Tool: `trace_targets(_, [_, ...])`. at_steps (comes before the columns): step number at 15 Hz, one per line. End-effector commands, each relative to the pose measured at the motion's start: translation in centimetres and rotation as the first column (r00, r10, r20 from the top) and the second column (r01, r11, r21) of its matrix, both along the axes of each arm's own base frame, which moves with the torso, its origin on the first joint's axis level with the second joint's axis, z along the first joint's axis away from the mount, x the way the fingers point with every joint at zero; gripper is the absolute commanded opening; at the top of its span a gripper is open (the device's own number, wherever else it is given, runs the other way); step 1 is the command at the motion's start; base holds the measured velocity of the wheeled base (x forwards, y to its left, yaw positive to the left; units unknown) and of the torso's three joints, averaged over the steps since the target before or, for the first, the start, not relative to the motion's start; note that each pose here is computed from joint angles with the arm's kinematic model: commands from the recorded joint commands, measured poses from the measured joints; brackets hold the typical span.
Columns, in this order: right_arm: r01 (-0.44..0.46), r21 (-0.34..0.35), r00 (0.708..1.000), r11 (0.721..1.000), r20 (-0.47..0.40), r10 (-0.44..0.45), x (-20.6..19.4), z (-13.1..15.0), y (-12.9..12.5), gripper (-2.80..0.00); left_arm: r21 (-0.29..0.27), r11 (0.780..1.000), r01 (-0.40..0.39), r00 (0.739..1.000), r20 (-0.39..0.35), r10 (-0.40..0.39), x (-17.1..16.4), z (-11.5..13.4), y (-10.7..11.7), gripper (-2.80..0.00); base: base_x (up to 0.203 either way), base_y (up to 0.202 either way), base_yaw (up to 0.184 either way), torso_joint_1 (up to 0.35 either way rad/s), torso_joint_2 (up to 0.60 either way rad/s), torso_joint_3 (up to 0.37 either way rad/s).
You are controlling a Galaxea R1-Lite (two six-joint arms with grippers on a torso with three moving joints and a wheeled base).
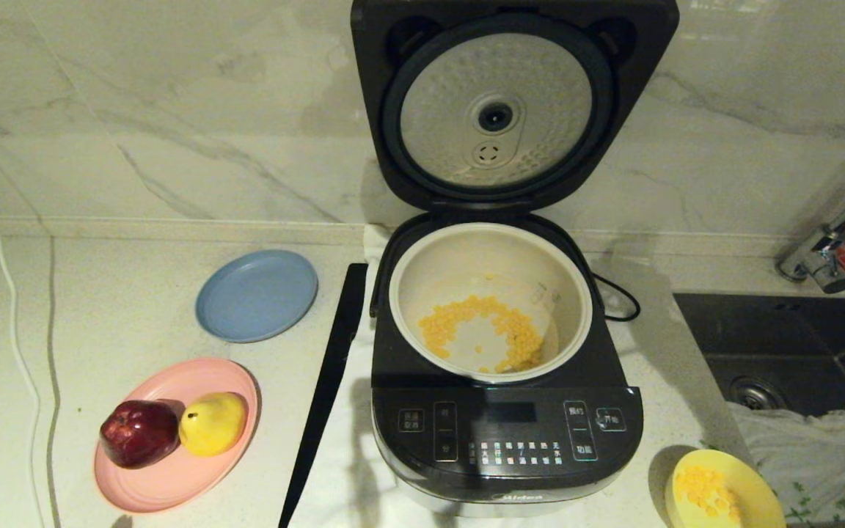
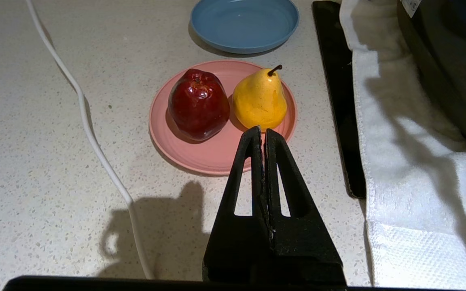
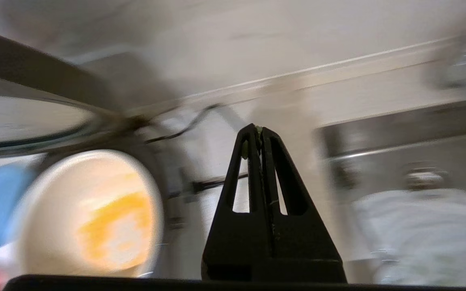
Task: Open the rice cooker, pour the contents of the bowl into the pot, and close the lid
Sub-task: Close the rice cooker
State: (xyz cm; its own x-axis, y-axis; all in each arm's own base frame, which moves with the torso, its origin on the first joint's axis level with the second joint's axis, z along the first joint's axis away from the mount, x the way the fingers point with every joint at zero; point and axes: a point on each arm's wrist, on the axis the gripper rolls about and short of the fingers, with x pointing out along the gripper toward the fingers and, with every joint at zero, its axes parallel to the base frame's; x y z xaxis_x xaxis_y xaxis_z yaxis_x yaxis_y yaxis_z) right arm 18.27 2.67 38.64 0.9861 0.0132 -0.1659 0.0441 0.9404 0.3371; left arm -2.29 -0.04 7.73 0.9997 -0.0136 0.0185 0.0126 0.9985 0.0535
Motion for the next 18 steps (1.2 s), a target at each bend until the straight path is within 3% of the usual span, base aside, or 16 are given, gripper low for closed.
trace_targets(1, [-0.139,0.054,0.989,0.989,-0.048,0.142,4.5,-0.1,0.3,-2.80,0.000,1.000,-0.001,1.000,-0.008,0.001,0.1,-0.2,0.0,-2.80,0.000,0.000,0.000,0.000,0.00,0.000])
trace_targets(6, [-0.312,0.163,0.947,0.936,-0.024,0.320,9.9,0.3,1.0,-2.80,0.000,1.000,-0.001,1.000,-0.008,0.001,0.1,-0.2,0.0,-2.80,0.000,0.000,0.000,0.000,0.00,0.000])
trace_targets(8, [-0.394,0.203,0.917,0.896,0.022,0.399,11.3,0.7,0.7,-2.80,0.000,1.000,-0.001,1.000,-0.008,0.001,0.1,-0.2,0.0,-2.80,0.000,0.000,0.000,0.000,0.00,0.000])
trace_targets(10, [-0.478,0.183,0.878,0.859,0.118,0.464,12.7,1.1,0.7,-2.80,0.000,1.000,0.000,1.000,-0.008,0.000,0.1,-0.2,0.0,-2.80,0.000,0.000,0.000,0.000,0.00,0.000])
trace_targets(15, [-0.522,0.117,0.840,0.845,0.247,0.484,16.2,0.4,0.9,-2.80,0.000,1.000,0.000,1.000,-0.009,0.000,0.1,-0.2,0.0,-2.80,0.000,0.000,0.000,0.000,0.00,0.000])
trace_targets(18, [-0.556,0.078,0.802,0.828,0.312,0.509,17.5,0.2,1.9,-2.80,0.000,1.000,0.000,1.000,-0.008,0.000,0.1,-0.2,0.0,-2.80,0.000,0.000,0.000,0.000,0.00,0.000])
